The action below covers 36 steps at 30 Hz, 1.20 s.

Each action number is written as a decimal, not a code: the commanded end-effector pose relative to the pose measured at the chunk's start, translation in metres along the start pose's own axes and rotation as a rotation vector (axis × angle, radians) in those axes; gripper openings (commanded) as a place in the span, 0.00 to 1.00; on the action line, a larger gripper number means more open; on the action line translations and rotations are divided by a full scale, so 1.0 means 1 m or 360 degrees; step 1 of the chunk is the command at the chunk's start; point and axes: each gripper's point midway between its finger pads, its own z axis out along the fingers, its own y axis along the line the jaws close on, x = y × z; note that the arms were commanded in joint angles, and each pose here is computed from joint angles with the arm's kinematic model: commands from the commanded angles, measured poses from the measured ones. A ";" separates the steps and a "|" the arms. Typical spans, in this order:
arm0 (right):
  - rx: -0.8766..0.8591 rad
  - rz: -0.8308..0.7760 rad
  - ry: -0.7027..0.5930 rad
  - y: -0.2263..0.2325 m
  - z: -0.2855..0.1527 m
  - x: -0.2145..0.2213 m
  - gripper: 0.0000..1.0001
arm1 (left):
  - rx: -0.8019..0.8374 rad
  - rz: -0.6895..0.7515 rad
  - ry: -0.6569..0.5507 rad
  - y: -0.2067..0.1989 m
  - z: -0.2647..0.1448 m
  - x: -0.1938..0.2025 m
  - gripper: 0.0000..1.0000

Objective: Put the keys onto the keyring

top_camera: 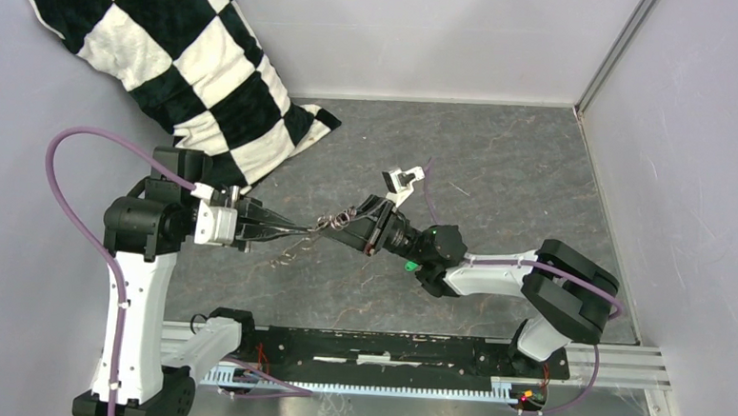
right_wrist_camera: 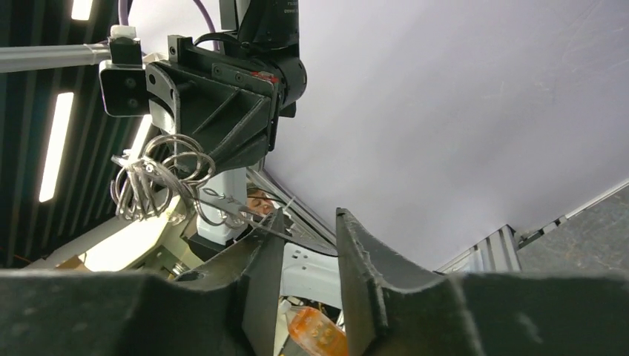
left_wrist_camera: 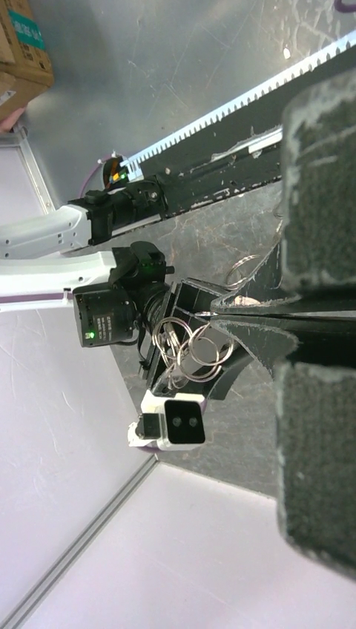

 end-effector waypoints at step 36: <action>0.0059 -0.0412 0.0356 0.100 -0.006 -0.053 0.00 | -0.0144 0.0360 0.0160 -0.005 -0.007 0.028 0.39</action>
